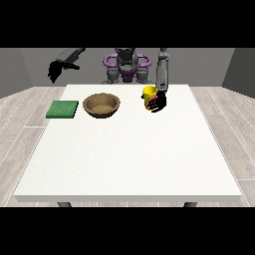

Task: Pick the cup and pour the ball into the bowl, then pick the bowl and place it on the pad

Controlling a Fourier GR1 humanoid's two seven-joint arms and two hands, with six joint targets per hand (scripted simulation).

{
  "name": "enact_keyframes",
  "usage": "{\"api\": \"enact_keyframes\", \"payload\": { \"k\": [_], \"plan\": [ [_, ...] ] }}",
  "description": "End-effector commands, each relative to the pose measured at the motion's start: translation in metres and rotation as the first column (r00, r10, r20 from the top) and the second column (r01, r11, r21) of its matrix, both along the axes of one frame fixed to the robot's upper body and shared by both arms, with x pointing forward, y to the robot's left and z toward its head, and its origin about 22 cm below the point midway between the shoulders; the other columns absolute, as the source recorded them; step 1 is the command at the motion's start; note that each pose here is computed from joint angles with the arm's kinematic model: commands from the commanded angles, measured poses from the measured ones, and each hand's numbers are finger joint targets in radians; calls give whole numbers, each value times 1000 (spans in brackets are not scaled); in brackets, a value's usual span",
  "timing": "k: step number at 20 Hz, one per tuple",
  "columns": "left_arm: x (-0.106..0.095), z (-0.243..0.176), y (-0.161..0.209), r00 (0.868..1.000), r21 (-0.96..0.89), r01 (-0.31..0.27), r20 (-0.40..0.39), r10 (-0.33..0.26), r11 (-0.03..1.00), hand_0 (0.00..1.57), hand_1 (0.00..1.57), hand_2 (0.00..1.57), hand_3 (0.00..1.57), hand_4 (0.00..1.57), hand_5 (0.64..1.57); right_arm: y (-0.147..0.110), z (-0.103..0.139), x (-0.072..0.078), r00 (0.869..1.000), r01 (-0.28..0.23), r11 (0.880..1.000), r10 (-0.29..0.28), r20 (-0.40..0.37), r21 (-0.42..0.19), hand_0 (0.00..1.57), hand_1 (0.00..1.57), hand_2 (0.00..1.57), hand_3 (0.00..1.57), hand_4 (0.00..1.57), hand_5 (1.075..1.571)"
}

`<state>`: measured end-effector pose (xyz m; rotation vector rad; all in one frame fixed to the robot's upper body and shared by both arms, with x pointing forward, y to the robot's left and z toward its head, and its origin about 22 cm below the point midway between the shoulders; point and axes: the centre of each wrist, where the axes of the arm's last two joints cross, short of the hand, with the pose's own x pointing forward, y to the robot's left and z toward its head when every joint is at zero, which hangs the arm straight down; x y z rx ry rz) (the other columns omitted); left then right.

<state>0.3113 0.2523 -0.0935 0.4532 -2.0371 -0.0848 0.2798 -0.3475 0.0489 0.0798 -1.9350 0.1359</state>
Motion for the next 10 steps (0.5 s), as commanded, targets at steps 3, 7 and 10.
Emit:
{"api": "enact_keyframes", "payload": {
  "k": [3,7,10],
  "plan": [
    [-7,-15,-37,991,60,-3,-133,11,998,1327,1327,1571,1571,1500,1245,-23,-10,-3,995,54,999,-54,-90,0,0,0,0,0,0,1570],
    [6,7,-4,974,262,15,-221,45,965,1353,1353,1571,1571,1551,1306,-25,-43,-19,968,96,995,-94,-234,-4,0,0,0,0,0,1570],
    [28,50,65,960,450,-57,-221,173,891,1436,1436,1571,1571,1571,1321,-40,-38,-22,961,83,997,-79,-266,0,0,0,0,0,0,1569]
  ]
}}
